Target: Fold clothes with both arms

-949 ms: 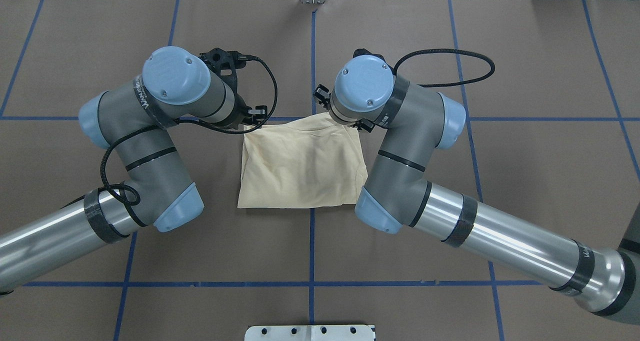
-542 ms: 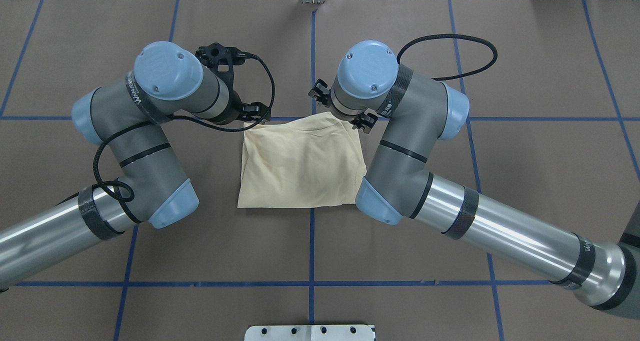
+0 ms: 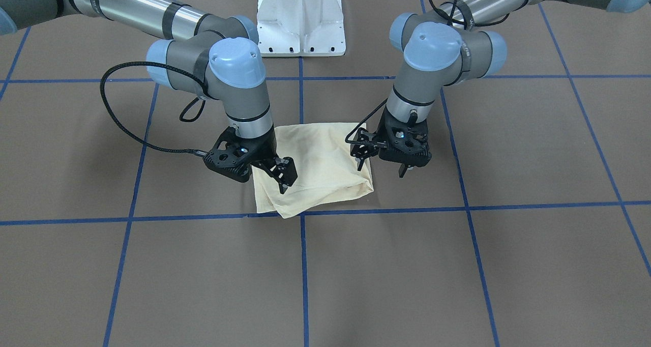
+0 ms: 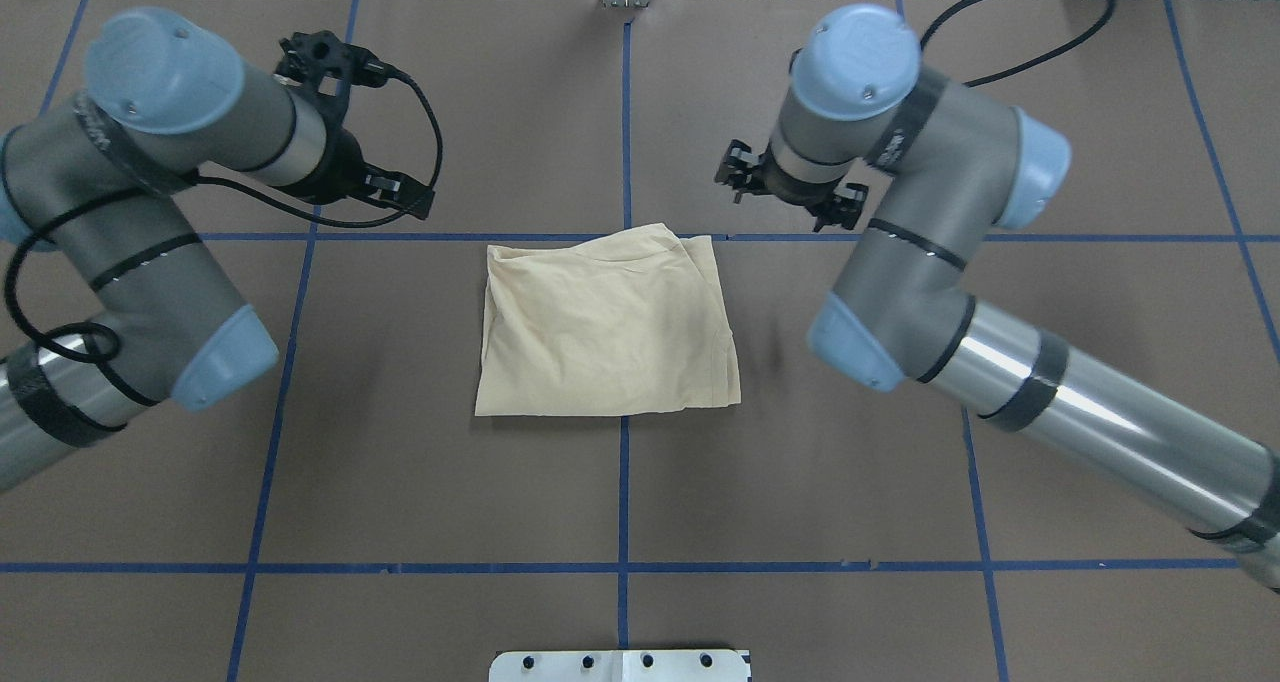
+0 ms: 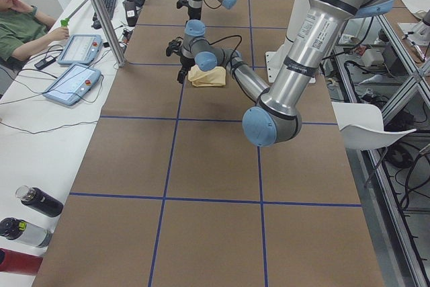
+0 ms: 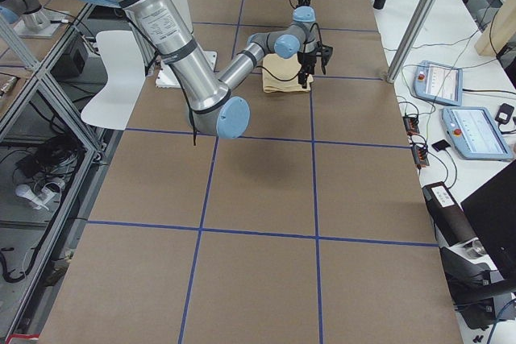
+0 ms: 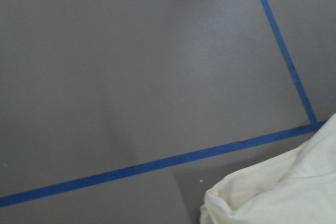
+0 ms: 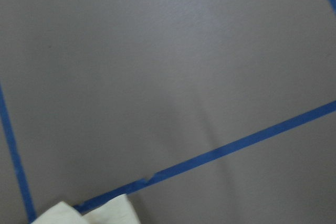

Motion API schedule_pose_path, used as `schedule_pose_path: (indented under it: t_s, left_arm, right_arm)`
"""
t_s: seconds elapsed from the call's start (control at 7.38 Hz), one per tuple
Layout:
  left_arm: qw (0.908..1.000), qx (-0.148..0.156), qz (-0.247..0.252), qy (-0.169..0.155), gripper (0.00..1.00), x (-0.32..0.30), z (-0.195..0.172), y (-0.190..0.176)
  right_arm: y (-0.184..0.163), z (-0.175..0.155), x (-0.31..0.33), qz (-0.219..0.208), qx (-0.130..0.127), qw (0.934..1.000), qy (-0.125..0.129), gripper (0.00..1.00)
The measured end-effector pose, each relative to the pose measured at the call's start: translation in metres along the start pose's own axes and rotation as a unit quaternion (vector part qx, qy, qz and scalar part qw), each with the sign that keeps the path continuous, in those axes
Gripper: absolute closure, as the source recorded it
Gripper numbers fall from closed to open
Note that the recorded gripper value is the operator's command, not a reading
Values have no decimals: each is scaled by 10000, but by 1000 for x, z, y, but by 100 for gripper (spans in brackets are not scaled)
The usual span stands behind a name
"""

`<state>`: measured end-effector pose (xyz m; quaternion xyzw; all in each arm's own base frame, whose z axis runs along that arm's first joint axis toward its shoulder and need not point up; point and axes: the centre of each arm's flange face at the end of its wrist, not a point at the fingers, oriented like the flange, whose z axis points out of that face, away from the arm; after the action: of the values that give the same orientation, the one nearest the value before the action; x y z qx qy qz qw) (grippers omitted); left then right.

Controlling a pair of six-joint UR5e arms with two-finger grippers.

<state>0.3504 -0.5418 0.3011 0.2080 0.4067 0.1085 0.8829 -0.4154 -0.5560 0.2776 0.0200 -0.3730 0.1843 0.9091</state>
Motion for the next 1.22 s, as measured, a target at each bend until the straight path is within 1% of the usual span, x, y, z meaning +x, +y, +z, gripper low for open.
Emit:
schedule_pose_path:
  t_s: [0.14,0.27,0.41,0.54,0.68,0.81,0.95,1.08,1.22]
  left_arm:
    - [9991,-32,377,-164,0,-53,-18,1]
    - [9979,-104,571,-272,0,-112,-38,5]
    - [9967,-193,703,-345,0,-175,-59,17]
    - [9947,-242,885,-454,0,-232,-80,35]
    - [9923,-268,1048,-603,0,-279,-100,56]
    - [9909,-380,1066,-729,0,-314,-108,78]
    - [9911,-479,888,-868,0,-352,-115,98]
    - [9915,-498,672,-995,0,-397,-133,122]
    - [9925,-575,552,-932,0,-443,-147,159]
  right_arm:
    - [-40,-15,74,-453,-150,9988,55,0]
    - [-83,-27,154,-909,-239,9955,147,0]
    - [-121,-35,236,-1343,-287,9901,288,0]
    - [-151,-40,311,-1687,-392,9842,364,0]
    - [-174,-44,385,-1965,-533,9784,356,0]
    - [-186,-47,453,-2172,-648,9735,311,0]
    - [-187,-49,514,-2299,-738,9701,260,0]
    - [-180,-49,559,-2330,-793,9690,226,0]
    - [-174,-51,583,-2301,-799,9697,212,0]
